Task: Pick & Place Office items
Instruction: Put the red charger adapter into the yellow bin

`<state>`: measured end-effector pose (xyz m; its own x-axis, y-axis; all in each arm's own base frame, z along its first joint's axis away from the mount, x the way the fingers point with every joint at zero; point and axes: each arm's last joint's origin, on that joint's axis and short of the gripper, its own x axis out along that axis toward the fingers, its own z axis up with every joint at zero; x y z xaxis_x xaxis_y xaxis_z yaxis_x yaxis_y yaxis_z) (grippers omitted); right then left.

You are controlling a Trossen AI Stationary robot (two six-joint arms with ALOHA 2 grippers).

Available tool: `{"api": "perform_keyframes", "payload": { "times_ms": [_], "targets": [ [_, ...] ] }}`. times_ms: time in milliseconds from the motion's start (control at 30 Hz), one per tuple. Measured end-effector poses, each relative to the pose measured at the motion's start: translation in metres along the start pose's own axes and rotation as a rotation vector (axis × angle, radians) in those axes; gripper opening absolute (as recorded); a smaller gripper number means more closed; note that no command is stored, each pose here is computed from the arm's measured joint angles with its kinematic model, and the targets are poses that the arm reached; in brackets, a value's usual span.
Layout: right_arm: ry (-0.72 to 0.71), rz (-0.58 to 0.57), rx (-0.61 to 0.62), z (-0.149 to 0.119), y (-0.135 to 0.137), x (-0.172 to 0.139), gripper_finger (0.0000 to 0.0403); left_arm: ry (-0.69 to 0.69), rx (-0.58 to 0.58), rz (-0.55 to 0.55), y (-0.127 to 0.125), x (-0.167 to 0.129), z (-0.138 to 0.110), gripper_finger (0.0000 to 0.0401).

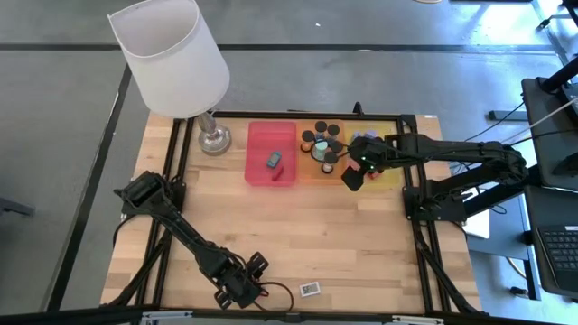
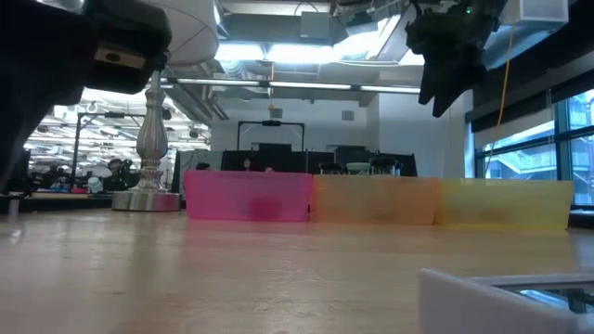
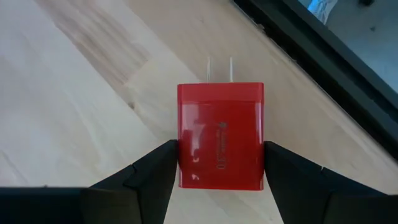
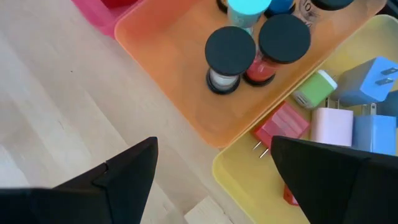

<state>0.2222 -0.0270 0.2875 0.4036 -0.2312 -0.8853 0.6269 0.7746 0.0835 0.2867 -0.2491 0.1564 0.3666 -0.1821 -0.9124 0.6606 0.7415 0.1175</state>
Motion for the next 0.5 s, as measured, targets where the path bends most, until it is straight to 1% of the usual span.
{"api": "perform_keyframes", "payload": {
  "times_ms": [233,500],
  "targets": [
    [0.027,-0.014,-0.025,0.0011,0.0026,0.0081,0.0316,0.002,-0.090,0.003,0.0032,0.0024,-0.0002,0.0231],
    [0.030,-0.016,-0.026,0.0013,0.0029,0.0092,0.0316,0.006,-0.244,-0.014,0.0062,0.0038,-0.0015,0.0231]
  ]
}}
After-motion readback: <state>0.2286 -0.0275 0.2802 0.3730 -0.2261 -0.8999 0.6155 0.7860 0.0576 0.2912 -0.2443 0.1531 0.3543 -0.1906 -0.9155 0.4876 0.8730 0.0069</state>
